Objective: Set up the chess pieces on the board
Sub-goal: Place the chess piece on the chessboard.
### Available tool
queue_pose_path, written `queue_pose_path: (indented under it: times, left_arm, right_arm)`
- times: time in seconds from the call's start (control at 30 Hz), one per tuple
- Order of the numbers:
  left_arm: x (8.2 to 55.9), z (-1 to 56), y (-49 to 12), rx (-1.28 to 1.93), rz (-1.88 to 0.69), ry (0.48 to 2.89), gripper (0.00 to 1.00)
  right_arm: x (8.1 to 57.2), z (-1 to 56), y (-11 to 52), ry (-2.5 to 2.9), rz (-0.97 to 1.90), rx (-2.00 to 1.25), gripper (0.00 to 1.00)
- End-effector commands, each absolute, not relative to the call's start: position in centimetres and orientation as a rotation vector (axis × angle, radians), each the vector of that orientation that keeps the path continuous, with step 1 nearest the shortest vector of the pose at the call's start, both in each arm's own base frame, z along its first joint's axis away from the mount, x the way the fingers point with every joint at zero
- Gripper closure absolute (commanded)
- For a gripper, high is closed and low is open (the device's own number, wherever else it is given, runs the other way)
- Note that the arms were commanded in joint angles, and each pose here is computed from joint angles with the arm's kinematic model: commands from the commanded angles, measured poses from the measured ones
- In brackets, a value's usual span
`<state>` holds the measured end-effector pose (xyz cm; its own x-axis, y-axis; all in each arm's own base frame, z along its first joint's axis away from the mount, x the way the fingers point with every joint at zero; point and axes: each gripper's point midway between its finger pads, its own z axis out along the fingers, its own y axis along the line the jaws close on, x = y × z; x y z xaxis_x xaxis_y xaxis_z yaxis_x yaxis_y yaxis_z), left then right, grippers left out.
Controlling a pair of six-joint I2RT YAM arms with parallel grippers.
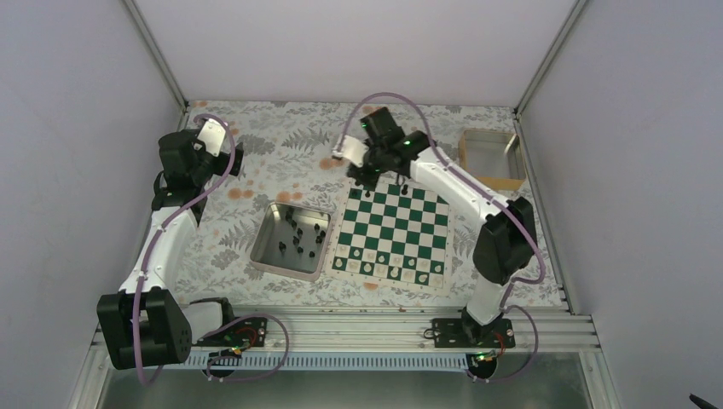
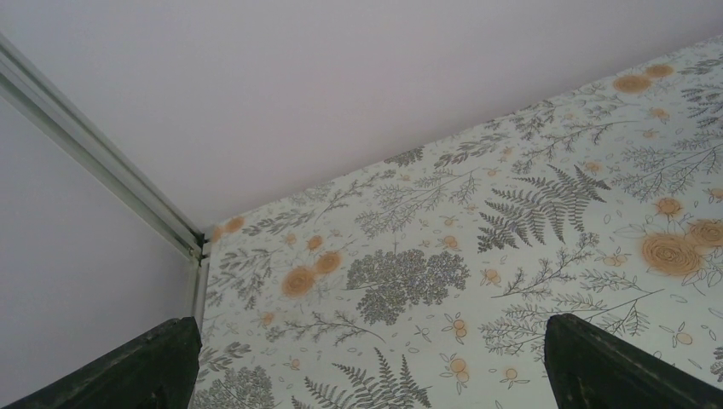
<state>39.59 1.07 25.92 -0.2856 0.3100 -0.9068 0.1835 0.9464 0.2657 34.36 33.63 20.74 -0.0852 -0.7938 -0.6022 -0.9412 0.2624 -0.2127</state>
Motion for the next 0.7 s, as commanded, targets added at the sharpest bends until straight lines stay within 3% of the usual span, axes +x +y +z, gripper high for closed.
queue_pose_path:
  times: [0.0,0.33,0.67]
  left_arm:
    - [39.7,26.4,1.2,0.36,0.129,1.858,0.0]
    - [39.7,26.0,0.9,0.371,0.106,1.868,0.0]
    - [39.6,25.7,0.7,0.379,0.099,1.873,0.0]
  right_arm:
    - [36.9,17.3,27.7,2.066,0.246,-1.459,0.9]
    - [40.9,12.1,20.3,2.213,0.208,-1.331,0.9]
    - [42.4,9.0,18.6,2.275,0.202,-1.32,0.9]
